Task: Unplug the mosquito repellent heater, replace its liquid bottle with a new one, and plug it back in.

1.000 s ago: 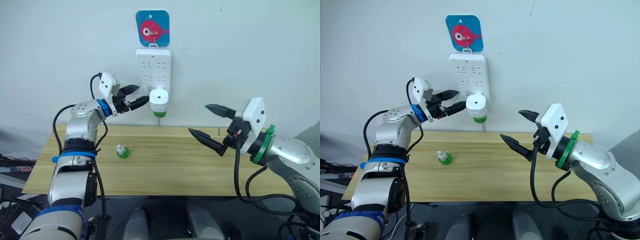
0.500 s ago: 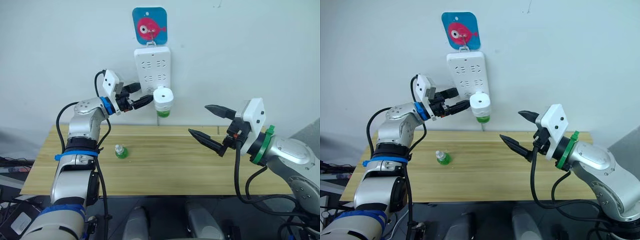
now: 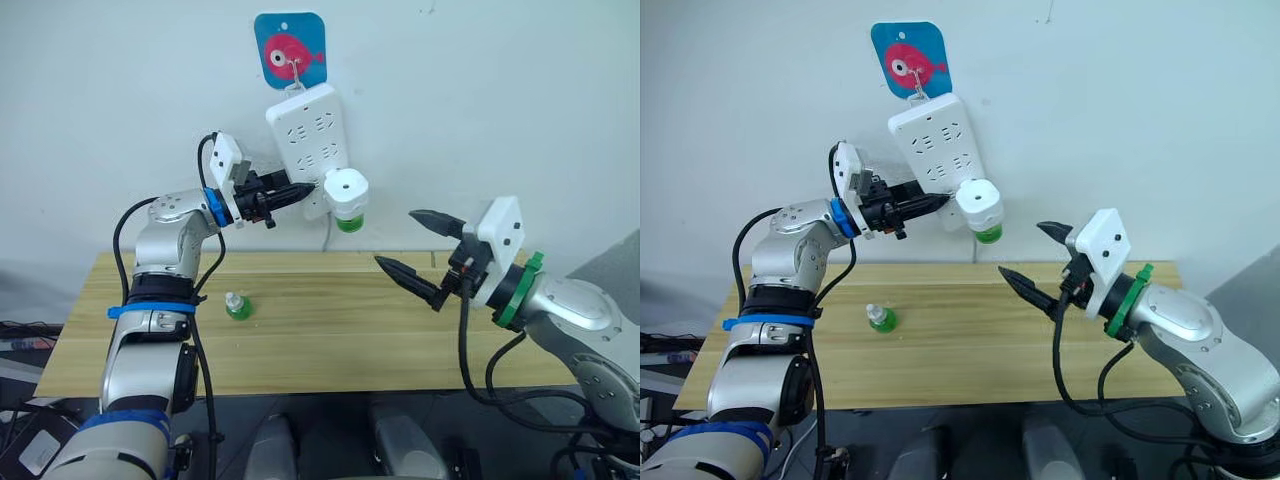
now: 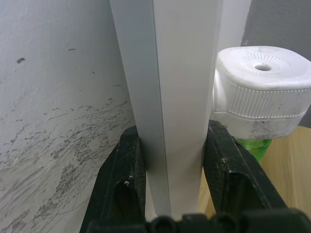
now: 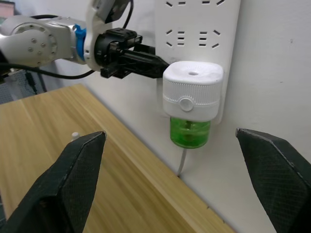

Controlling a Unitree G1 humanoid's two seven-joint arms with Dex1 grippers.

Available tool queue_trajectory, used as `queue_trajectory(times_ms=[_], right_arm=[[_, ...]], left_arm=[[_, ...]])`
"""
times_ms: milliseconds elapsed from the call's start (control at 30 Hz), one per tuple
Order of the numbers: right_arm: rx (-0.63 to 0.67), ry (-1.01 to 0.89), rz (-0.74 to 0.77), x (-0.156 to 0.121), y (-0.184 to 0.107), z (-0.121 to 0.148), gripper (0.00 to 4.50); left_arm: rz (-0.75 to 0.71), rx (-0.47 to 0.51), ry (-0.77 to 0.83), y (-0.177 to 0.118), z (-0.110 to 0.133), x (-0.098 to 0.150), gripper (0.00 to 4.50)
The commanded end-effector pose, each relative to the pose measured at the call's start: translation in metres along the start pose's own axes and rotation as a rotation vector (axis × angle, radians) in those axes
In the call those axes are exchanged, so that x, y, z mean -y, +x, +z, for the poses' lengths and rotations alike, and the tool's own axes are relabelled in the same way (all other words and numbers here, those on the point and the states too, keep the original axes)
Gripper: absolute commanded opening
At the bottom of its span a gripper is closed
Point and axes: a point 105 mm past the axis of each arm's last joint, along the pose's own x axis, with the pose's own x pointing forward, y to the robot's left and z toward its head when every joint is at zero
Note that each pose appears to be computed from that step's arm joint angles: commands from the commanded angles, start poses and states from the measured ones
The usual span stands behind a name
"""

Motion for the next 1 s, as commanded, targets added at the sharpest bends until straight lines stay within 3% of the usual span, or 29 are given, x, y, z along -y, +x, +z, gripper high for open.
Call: queue_trajectory(times_ms=[33, 400, 967, 1000], right_arm=[[0.009, -0.087, -0.108, 0.000, 0.016, 0.008, 4.50], [0.044, -0.035, -0.265, -0.001, 0.059, 0.013, 4.50], [0.049, 0.002, -0.268, 0.002, 0.103, 0.015, 4.50], [0.050, 0.005, -0.269, 0.002, 0.105, 0.015, 4.32]], left_arm=[[-0.008, 0.016, 0.028, 0.000, 0.008, 0.003, 1.31], [-0.010, 0.006, 0.037, -0.002, 0.007, 0.007, 1.31], [-0.003, 0.004, 0.041, -0.005, 0.007, 0.009, 1.31], [-0.003, 0.004, 0.041, -0.005, 0.006, 0.009, 1.31]])
